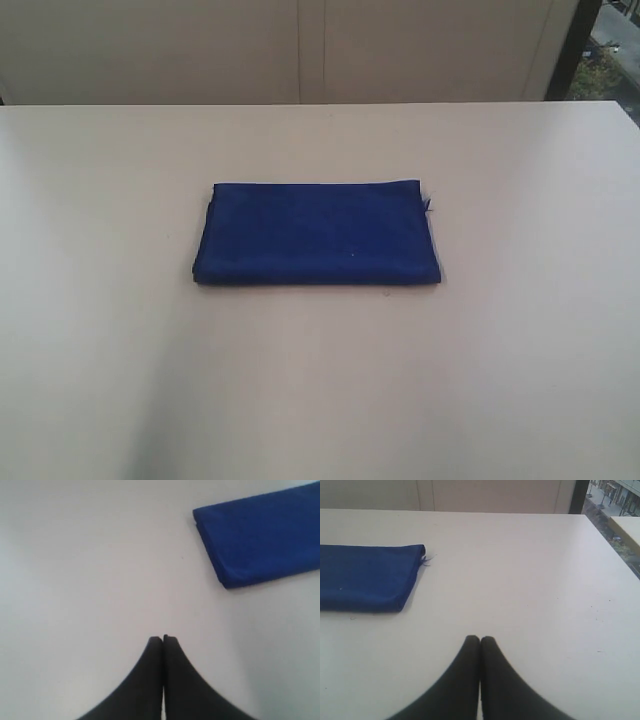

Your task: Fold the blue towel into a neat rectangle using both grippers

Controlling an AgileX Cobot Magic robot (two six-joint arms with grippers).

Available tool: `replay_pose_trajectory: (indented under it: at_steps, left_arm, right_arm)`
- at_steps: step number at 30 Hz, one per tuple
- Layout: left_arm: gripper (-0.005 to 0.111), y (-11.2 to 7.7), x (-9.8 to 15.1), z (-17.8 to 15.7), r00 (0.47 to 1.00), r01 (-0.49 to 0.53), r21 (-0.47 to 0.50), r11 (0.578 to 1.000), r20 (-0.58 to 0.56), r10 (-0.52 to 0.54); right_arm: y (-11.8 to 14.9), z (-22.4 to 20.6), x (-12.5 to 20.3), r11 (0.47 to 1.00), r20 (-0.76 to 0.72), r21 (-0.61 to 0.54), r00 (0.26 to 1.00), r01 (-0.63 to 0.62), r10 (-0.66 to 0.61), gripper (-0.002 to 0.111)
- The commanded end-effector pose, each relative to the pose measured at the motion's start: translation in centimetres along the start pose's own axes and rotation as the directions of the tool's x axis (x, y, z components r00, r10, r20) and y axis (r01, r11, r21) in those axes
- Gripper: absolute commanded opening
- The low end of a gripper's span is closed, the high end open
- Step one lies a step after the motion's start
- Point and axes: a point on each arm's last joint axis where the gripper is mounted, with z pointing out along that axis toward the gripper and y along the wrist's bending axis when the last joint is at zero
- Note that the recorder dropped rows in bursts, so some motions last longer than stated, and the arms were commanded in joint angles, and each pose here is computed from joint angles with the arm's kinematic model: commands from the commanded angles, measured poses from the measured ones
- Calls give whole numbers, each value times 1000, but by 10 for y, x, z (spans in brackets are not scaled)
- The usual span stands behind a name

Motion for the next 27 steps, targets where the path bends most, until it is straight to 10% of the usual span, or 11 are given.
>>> replay_pose_trajectory:
  at_steps: [1,18,27]
  left_arm:
    - [0,8,7,-11,995,92,-64,994,34,-90]
    - [0,3,145,29,968,158,-165,974,218,-120]
    - [0,2,166,42,955,160,-171,972,275,-109]
  right_arm:
    - [0,0,1,1000,9,3,1000,-8,8,0]
    - [0,0,1,1000,9,3,1000,-8,8,0]
    - [0,0,1,1000,9,2,1000,-10,10,0]
